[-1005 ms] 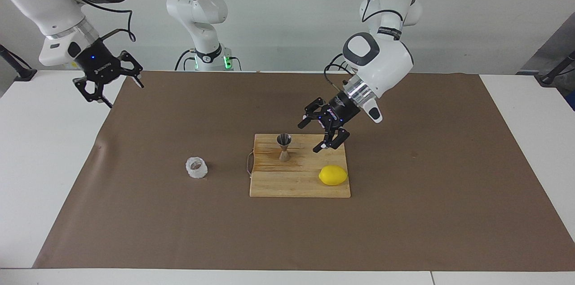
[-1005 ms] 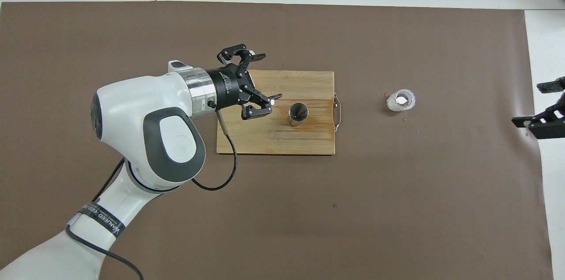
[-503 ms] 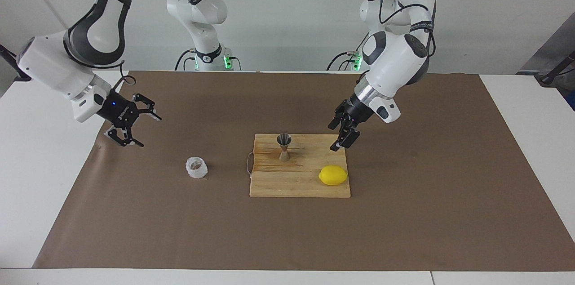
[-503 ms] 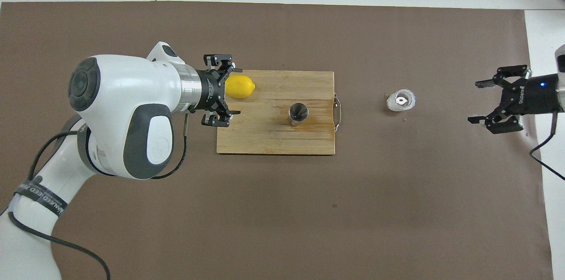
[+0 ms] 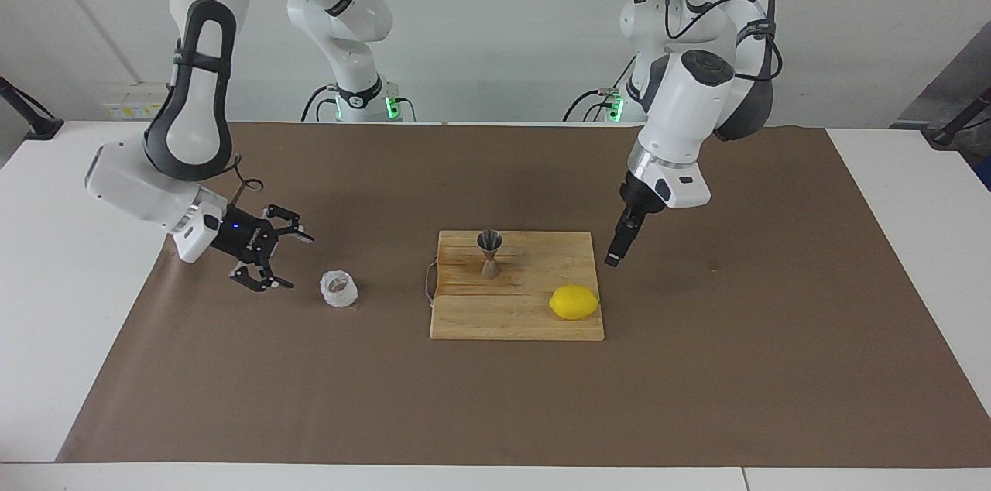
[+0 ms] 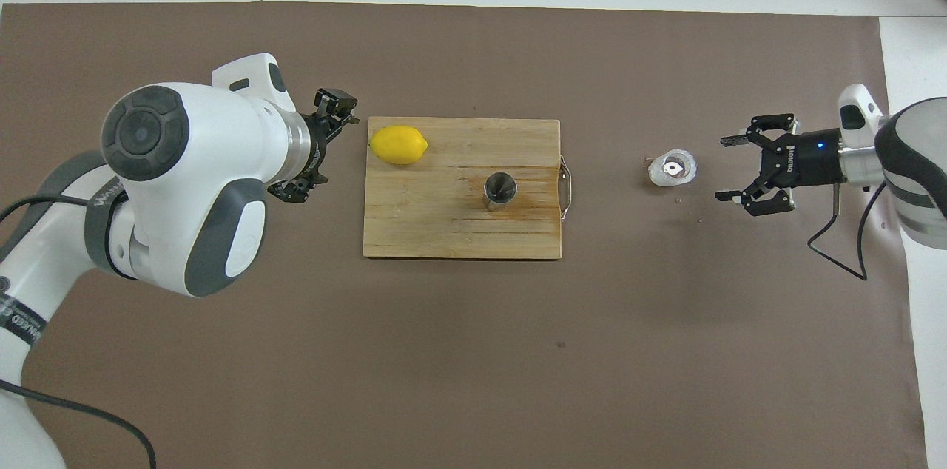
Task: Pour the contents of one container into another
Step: 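Grasp the white cup with the right gripper while the left gripper retracts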
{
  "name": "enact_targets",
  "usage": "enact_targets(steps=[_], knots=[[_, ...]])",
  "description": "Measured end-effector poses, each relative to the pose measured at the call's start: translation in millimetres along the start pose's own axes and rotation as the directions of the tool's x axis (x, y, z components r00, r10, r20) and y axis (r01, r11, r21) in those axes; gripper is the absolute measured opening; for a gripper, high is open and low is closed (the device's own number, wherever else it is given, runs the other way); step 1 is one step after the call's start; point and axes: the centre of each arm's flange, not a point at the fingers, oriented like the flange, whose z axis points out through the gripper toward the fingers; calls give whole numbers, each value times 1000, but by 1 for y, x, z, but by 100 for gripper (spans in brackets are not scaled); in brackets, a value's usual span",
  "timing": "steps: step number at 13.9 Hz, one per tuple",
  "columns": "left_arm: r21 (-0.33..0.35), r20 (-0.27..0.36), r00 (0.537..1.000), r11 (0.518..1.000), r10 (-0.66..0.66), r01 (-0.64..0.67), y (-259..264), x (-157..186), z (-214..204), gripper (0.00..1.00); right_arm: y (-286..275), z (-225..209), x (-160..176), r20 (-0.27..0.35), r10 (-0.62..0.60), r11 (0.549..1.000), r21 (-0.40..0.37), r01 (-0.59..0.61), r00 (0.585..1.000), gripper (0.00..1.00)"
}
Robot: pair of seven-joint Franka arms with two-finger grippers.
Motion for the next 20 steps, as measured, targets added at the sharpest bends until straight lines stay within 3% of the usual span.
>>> enact_targets(steps=[5, 7, 10, 12, 15, 20], knots=[[42, -36, 942, 942, 333, -332, -31, 64, -41, 100, 12, 28, -22, -9, -77, 997, -8, 77, 997, 100], [71, -18, 886, 885, 463, -460, -42, 78, -49, 100, 13, 38, -14, -5, -98, 995, -5, 98, 995, 100], [105, 35, 767, 761, 641, -641, -56, 87, -64, 100, 13, 51, -7, 4, -117, 993, 1, 117, 993, 100], [118, 59, 721, 712, 690, -692, -62, 85, -78, 100, 15, 55, -6, 9, -133, 991, -11, 133, 991, 100], [132, 91, 694, 682, 715, -720, -64, 86, -110, 100, 15, 61, -4, -2, -151, 988, -17, 151, 989, 100], [143, 154, 644, 628, 750, -765, -92, 139, -164, 100, 13, 77, -4, 10, -147, 989, -18, 147, 989, 100]])
